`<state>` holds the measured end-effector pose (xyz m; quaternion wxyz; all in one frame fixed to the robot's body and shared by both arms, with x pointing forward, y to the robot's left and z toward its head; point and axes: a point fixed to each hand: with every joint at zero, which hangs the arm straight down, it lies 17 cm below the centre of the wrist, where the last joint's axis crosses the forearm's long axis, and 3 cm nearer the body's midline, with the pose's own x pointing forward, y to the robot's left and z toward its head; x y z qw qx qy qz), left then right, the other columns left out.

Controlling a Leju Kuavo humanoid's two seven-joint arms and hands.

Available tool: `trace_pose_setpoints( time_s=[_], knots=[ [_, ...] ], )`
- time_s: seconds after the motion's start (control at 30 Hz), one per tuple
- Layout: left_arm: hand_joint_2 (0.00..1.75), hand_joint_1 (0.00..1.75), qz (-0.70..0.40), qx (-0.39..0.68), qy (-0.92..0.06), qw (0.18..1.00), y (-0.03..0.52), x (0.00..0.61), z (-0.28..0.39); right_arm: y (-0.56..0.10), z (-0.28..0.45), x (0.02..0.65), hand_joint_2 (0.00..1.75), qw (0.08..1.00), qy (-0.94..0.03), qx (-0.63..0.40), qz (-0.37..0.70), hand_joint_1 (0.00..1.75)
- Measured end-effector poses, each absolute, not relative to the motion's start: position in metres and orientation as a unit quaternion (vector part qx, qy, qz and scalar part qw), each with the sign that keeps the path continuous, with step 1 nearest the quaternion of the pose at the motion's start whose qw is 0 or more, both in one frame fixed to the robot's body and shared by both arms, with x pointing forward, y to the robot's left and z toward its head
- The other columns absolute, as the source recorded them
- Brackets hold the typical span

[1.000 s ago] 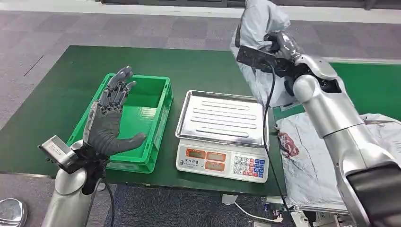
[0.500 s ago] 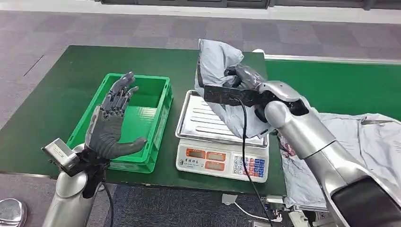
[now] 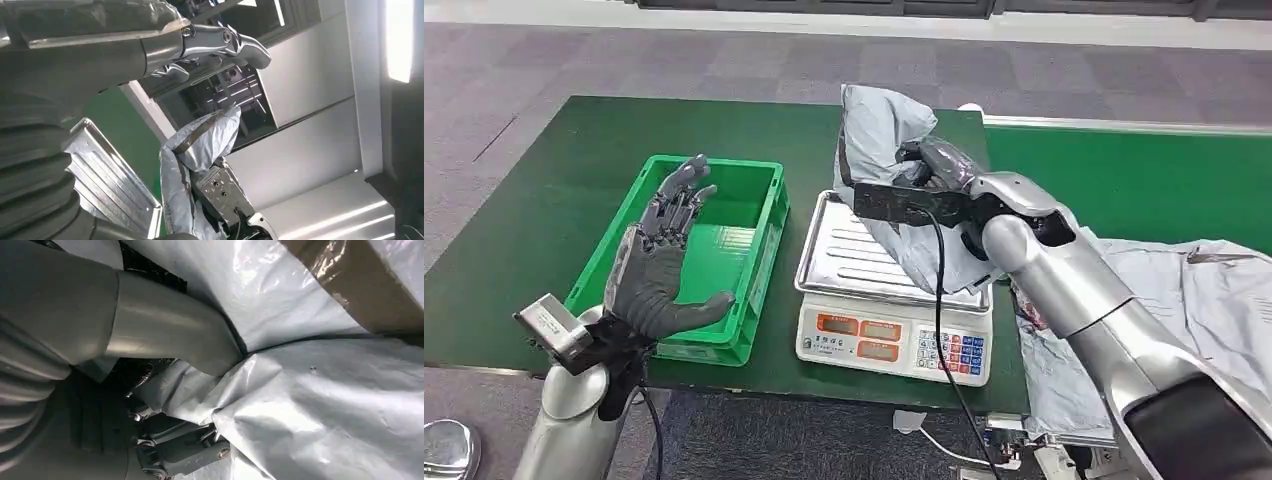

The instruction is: Moved the parcel from conveyor to table for the left to box.

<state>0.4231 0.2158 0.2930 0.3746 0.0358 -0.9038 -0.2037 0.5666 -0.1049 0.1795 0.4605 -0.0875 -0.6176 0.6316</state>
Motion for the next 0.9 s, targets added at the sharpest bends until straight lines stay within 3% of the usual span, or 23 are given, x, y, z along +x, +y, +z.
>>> trace_pose_setpoints(
  time_s=[0.9],
  knots=[
    [1.75, 0.00, -0.209, 0.038, -0.895, 0.392, 0.220, 0.418, 0.278, -0.167, 0.142, 0.575, 1.75, 0.524, -0.573, -0.109, 0.620, 1.75]
  ],
)
